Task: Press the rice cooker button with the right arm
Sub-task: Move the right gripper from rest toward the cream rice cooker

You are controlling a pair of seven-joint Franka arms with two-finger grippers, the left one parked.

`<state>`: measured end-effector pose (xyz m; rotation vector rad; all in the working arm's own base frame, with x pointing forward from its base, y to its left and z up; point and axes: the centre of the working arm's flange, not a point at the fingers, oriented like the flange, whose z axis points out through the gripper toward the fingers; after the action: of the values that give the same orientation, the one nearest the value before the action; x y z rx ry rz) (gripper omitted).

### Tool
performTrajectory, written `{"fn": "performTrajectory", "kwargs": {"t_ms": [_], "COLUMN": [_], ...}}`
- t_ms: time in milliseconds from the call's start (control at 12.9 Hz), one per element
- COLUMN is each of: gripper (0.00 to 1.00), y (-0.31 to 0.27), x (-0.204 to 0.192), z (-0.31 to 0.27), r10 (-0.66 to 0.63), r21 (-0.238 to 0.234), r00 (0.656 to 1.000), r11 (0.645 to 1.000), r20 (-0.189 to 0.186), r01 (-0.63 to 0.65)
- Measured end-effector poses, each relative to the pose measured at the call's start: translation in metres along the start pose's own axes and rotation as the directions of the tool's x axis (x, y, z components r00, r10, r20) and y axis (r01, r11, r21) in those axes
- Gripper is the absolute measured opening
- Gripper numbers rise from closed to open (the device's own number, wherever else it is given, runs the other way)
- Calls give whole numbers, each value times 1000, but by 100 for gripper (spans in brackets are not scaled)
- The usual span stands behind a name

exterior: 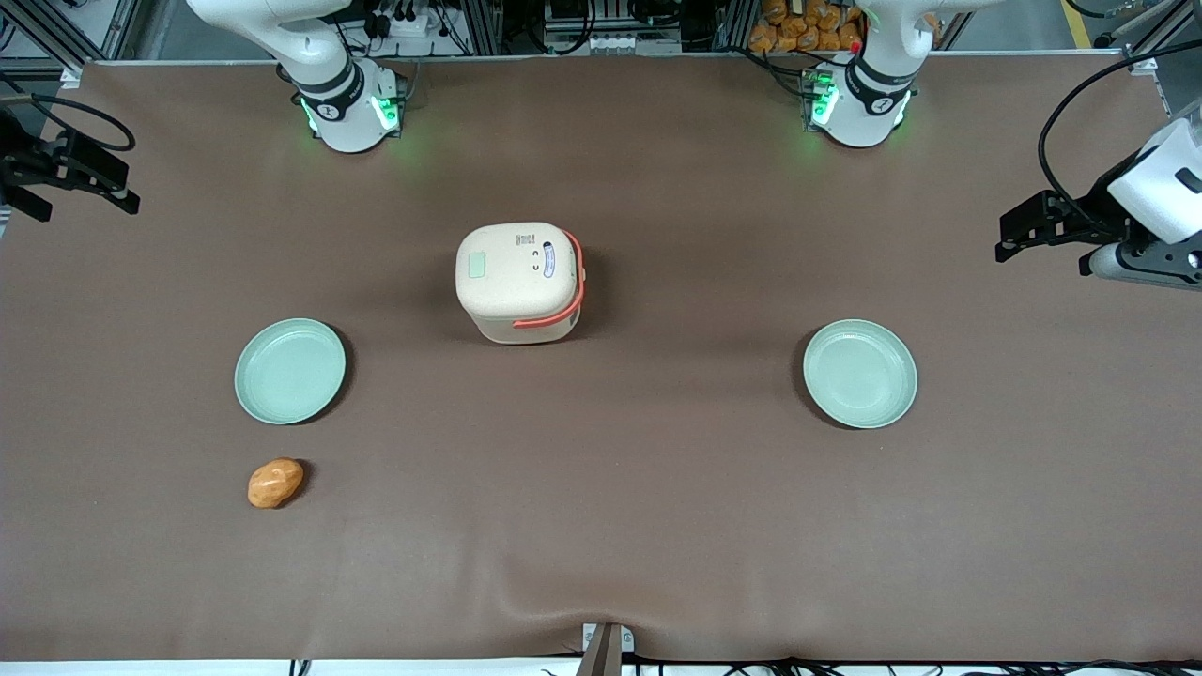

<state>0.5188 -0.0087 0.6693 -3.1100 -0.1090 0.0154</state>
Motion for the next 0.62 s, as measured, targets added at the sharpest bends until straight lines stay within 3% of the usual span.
{"fn": "performTrajectory", "kwargs": {"t_ms": [621], "gripper": [100], "y": [-4], "x": [0], "z": [-4], "r10": [1], "r21": [1], "r00": [1000], "r11": [1000], "r20": [-9], "r01": [-1]}}
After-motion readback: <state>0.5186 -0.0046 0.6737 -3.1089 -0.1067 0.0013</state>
